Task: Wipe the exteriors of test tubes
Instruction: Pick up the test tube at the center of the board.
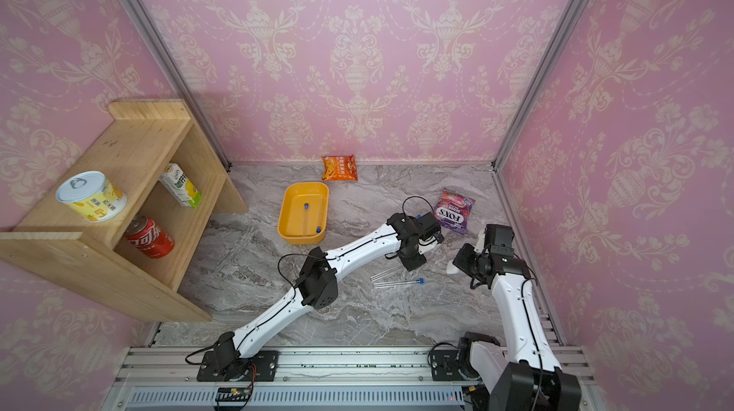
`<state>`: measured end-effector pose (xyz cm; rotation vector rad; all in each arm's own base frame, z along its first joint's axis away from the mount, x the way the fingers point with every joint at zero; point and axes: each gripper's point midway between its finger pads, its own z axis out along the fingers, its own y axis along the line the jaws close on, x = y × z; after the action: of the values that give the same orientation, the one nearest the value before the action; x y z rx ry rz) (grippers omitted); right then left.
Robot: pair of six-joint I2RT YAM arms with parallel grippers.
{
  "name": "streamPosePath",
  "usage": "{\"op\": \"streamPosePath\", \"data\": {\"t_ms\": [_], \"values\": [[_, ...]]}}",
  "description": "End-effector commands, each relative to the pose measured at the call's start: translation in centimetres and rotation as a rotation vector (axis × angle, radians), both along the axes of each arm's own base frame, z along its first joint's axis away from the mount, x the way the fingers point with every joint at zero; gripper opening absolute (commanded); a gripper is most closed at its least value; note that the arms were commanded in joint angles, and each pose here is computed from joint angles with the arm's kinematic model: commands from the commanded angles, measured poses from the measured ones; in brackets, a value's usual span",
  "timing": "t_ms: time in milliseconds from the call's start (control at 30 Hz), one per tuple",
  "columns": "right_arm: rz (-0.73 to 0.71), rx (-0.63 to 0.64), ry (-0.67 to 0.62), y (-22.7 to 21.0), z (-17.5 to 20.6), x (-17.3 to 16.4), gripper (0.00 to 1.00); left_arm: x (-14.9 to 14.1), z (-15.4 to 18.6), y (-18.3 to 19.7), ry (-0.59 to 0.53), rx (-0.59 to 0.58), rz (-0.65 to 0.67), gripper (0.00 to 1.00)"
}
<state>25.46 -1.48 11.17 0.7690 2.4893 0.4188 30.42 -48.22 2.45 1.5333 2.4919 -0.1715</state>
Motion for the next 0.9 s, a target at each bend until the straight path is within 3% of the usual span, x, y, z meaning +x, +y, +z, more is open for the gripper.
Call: {"op": "streamPosePath", "data": {"t_ms": [0,400,867], "values": [[0.023,0.000,-0.013,0.2,-0.1,-0.1,0.00,0.3,1.5,0.5,-0.012,0.001,-0.016,0.18],[0.083,0.105,-0.064,2.1,0.4,0.6,0.00,1.0,8.2,2.2,-0.072,-0.040,0.017,0.19],[0.297,0.425,-0.230,9.6,3.8,0.0,0.00,3.7,12.5,4.9,0.042,-0.211,0.237,0.16]]}}
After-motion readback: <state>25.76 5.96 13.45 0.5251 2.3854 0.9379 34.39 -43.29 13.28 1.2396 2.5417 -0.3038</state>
